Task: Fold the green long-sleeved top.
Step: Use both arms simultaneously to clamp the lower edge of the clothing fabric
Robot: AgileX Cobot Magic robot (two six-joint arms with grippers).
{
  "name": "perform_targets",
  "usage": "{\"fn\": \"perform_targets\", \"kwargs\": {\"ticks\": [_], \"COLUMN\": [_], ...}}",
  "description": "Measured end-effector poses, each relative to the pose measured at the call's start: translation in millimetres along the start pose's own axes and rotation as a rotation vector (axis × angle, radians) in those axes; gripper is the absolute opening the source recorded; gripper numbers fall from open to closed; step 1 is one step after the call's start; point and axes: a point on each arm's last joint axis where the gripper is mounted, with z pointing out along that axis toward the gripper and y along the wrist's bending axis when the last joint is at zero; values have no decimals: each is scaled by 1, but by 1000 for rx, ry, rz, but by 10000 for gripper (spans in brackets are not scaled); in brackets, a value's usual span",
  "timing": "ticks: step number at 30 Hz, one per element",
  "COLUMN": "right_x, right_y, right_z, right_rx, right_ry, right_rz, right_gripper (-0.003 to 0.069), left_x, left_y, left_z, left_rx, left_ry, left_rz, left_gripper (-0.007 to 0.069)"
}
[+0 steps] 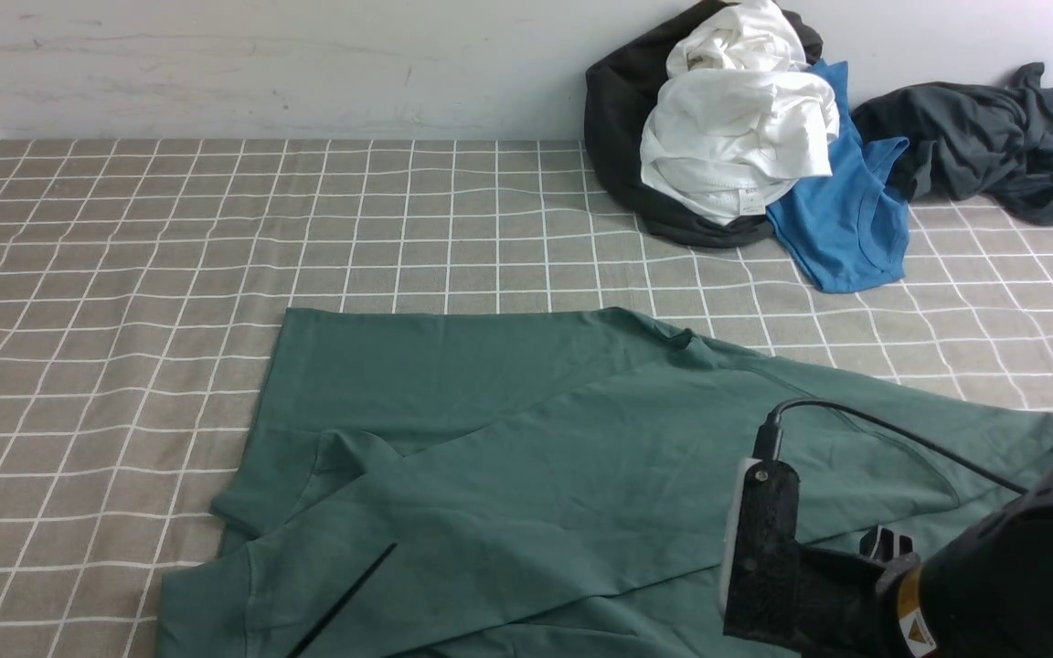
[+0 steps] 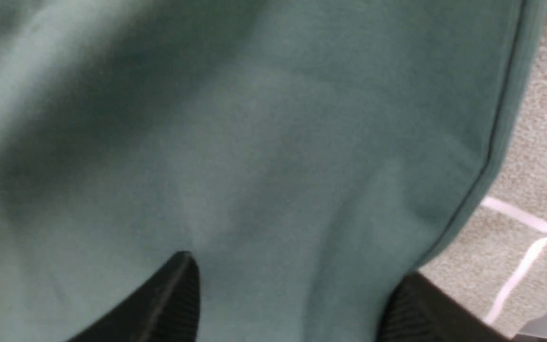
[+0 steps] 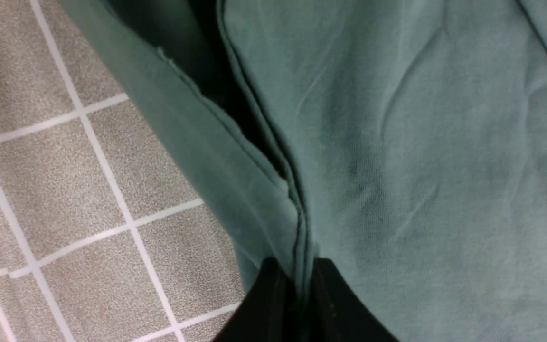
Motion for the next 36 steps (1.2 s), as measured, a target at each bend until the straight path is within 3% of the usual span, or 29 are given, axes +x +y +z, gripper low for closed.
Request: {"fn": "perform_targets", "kwargs": {"ticks": [5,19,27,36], "right_x": [0,0,0,0], "right_y": [0,0,0,1], "right_z": [0,0,0,0], "right_rx": [0,-2,-5,-6], "right_ry": [0,-1,-3,-4], "right_rz": [0,2,6,8], "right_gripper": [26,26,26,26], "left_x": [-2,-4,-4,7], "left_y": [0,5,1,-5], "left_z": [-2,-8,-7,0], "left_rx": [8,-35,13,67], "left_ry": [16,75,57,106], "left_rz": [-11,97,81,94], "left_gripper": [370,359,310,46]}}
